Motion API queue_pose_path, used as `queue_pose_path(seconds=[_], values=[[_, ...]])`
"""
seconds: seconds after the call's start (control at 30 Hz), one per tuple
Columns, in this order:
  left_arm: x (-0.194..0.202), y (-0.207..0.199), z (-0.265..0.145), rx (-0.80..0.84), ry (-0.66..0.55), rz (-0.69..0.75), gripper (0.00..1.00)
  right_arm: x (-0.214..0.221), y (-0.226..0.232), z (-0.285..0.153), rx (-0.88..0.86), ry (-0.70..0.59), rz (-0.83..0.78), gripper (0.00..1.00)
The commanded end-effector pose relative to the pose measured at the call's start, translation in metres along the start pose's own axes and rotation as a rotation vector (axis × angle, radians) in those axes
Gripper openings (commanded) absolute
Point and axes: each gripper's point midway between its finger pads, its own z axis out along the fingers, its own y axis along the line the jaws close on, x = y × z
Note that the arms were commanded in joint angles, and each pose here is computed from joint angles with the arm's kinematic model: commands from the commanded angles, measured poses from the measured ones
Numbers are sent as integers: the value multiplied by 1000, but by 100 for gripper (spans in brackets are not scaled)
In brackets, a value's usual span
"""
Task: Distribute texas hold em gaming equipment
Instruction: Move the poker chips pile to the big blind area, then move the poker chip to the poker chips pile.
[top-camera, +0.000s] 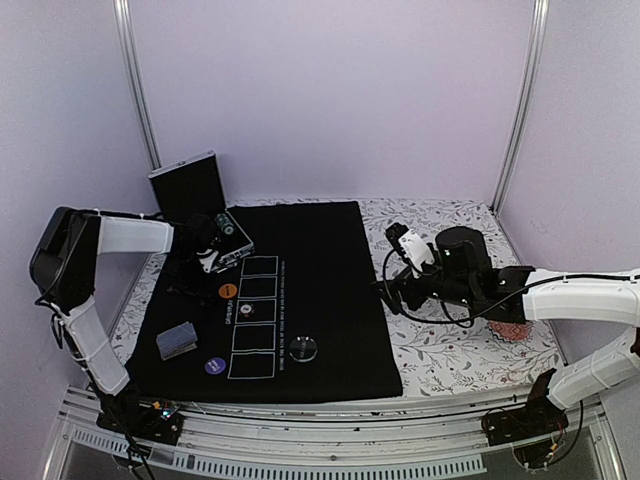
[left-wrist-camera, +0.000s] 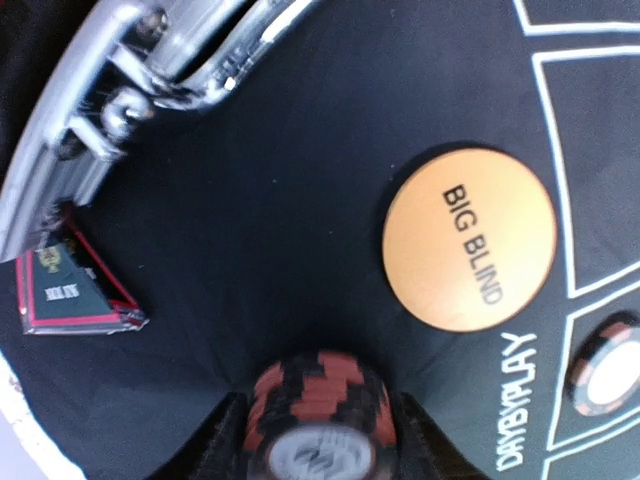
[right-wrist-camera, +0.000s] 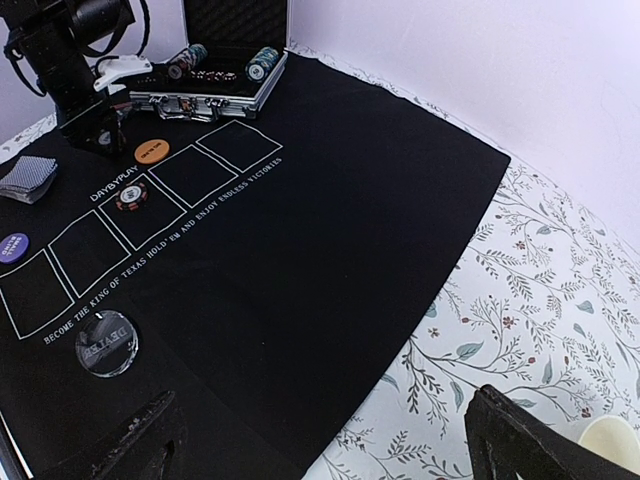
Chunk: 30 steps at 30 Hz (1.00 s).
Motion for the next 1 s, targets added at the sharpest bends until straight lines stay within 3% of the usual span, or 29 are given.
queue_pose_path(seconds=[0.0,0.23,0.43,0.53,0.7,0.8,0.97], values=[[-22,3,-31,-4,-85,0,54,-6,0,-7,-2,-30,8,99],[-22,2,-35,-9,-78,9,59,-10,0,-10,-5,-41,9,99],[-39,-74,-75,187,-216,192,60,-12,0,-10,-7,-44,9,99],[-27,-104,-63,237,-157,265,69,-11,1,-10,-11,-41,17,99],[-18,-104,-26,170,-57,246,81,-7,2,-11,-17,-29,26,99],[-20,-102,-18,143,-45,242,80,-6,1,-12,-12,-25,25,99],[-15,-106,-9,151,-16,249,71,-6,0,-13,-9,-28,27,99]])
